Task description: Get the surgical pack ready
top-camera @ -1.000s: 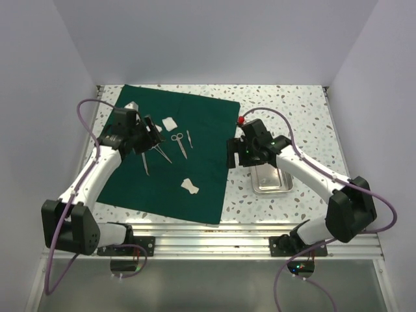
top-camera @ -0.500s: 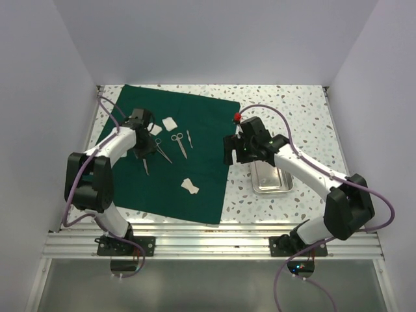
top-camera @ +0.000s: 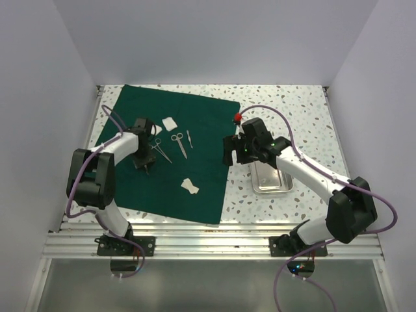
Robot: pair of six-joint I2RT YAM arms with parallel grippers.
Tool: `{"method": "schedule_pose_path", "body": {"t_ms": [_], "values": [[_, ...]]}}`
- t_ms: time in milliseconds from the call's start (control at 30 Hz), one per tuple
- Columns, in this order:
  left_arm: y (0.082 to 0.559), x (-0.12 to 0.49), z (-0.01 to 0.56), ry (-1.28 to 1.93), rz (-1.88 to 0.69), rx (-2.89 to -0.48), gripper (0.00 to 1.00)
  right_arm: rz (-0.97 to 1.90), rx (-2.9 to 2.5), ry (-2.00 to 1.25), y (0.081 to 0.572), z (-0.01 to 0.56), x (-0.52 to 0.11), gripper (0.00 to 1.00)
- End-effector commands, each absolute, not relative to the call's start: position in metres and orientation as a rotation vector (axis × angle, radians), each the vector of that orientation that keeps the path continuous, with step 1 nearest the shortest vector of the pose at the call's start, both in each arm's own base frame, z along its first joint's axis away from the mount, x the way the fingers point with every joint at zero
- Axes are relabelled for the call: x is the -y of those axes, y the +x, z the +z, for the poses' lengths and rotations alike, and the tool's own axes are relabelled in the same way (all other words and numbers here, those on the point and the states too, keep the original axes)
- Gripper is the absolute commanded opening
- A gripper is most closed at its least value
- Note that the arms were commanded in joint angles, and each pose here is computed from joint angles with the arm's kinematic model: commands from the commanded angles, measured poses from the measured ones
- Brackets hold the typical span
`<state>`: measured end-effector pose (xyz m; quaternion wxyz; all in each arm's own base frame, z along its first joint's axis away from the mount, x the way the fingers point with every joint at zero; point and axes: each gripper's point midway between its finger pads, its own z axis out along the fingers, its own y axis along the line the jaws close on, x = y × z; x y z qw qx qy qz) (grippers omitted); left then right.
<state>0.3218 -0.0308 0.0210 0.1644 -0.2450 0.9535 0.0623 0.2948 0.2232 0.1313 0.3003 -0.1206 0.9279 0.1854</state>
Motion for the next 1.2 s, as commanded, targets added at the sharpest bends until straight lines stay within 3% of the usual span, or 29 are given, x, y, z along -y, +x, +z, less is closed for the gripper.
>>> {"method": "schedule_pose_path", "body": {"t_ms": [0,200,300,433,633,767,1167], "values": [[0.324,0.029,0.013,-0.708,0.184,-2.704,0.39,0.525,-2.382,-0.343,0.299,0.149,-0.228,0.88],[0.320,0.031,0.015,-0.698,0.161,-2.702,0.08,0.554,-2.386,-0.375,0.296,0.149,-0.232,0.88],[0.321,0.036,0.038,-0.674,0.090,-2.663,0.00,0.591,-2.409,-0.390,0.295,0.144,-0.239,0.87],[0.317,0.060,0.070,-0.513,-0.058,-2.635,0.00,0.793,-2.404,-0.413,0.291,0.151,-0.269,0.86],[0.292,0.146,0.101,-0.143,-0.544,-2.581,0.00,1.151,-2.362,-0.352,0.289,0.165,-0.319,0.86],[0.265,0.184,0.105,-0.028,-0.818,-2.545,0.00,1.231,-2.337,-0.247,0.296,0.174,-0.340,0.85],[0.233,0.216,0.120,0.080,-1.001,-2.445,0.00,1.269,-2.413,-0.161,0.286,0.141,-0.381,0.70]]}}
